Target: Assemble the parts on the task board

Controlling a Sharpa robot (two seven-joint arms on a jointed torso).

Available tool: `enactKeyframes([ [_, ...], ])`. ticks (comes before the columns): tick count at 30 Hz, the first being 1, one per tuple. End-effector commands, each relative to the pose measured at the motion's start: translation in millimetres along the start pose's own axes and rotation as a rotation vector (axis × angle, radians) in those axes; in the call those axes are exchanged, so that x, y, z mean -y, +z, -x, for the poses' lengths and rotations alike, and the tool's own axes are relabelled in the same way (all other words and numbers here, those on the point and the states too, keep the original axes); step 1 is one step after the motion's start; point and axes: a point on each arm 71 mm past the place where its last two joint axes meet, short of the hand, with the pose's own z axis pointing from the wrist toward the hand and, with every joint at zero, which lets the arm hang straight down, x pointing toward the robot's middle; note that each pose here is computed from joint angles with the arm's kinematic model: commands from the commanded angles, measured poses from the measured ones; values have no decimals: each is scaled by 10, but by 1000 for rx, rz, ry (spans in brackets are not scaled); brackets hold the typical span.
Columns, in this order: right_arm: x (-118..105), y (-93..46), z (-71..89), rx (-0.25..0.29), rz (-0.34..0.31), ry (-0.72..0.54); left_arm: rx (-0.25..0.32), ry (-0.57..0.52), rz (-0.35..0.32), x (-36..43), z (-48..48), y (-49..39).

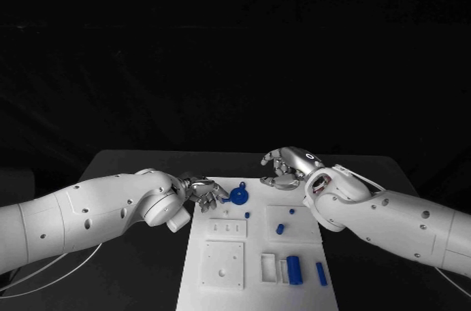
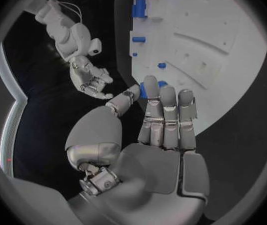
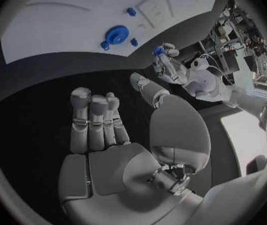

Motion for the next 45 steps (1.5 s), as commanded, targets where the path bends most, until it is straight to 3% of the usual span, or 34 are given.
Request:
enactKeyframes([
  [1, 94, 14, 145, 53, -5, 150, 4, 188, 18, 18, -11, 12],
  [6, 306, 62, 366, 89, -75, 269, 53, 309, 40, 61, -26, 47],
  [11, 483, 127, 535, 115, -147, 388, 49, 326, 55, 120, -78, 88],
  [16, 647, 212, 656, 142, -204, 546, 48, 378, 75, 124, -145, 110],
  [24, 771, 298, 677, 159, -245, 609, 7, 401, 96, 92, -252, 113],
  [33, 738, 337, 647, 147, -244, 612, -21, 427, 94, 141, -352, 113],
  [45, 705, 359, 621, 132, -243, 616, -11, 471, 85, 214, -422, 161],
])
